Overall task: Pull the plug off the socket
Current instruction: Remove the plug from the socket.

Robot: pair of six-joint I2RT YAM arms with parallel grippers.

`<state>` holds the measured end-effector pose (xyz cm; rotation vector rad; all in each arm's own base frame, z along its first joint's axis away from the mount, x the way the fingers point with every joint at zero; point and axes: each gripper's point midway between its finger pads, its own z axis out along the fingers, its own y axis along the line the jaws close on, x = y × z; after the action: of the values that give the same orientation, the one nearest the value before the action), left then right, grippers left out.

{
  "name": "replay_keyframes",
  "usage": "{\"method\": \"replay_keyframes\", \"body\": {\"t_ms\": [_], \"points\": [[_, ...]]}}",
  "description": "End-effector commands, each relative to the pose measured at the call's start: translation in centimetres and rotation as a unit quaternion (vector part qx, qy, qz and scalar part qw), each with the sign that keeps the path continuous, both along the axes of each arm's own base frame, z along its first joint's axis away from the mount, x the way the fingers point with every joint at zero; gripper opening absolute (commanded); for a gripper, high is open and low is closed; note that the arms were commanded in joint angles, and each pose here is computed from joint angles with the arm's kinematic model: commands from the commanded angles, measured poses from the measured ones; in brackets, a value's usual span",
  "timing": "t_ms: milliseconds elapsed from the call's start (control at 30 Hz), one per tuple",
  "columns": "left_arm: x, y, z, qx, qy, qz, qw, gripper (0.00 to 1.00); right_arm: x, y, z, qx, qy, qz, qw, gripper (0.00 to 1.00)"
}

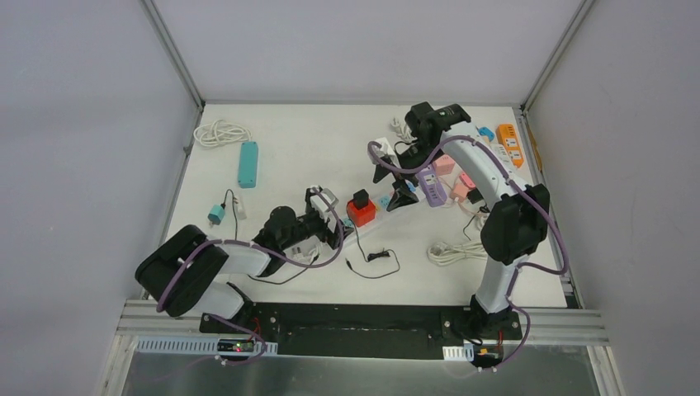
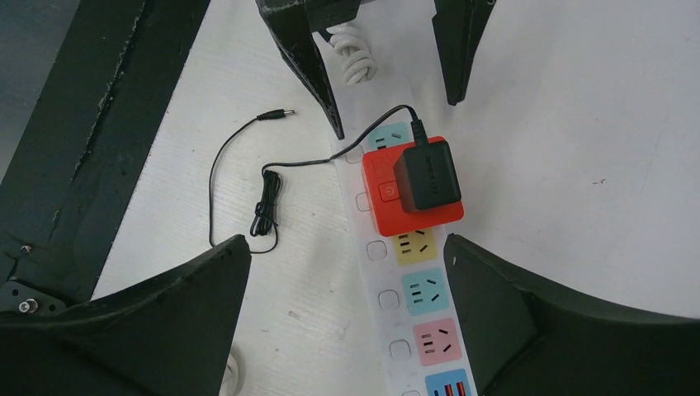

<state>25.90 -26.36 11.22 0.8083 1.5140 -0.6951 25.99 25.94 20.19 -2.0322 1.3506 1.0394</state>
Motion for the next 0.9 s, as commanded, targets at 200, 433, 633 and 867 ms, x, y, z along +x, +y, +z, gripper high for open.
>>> {"method": "replay_keyframes", "body": {"t_ms": [200,433,633,867], "points": [[2.3,-3.5,5.0,-0.080,-0.081,-0.021,0.993,0.95,1.0,1.2,0.4,0.026,-0.002,-0.017,1.000,0.90],[2.9,-4.6,3.2,-0.064,-0.081,-0.024,0.994,0.95,1.6,1.8,-0.1,0.031,0.007,-0.026,0.999,0.90],[2.8,-5.5,2.1,-0.056,-0.086,-0.042,0.994,0.82,2.6,2.0,-1.3,0.027,0.001,-0.040,0.999,0.89],[2.7,-6.0,1.2,-0.051,-0.081,-0.056,0.994,0.58,4.0,3.1,-2.9,0.034,-0.019,-0.034,0.999,0.87]]}}
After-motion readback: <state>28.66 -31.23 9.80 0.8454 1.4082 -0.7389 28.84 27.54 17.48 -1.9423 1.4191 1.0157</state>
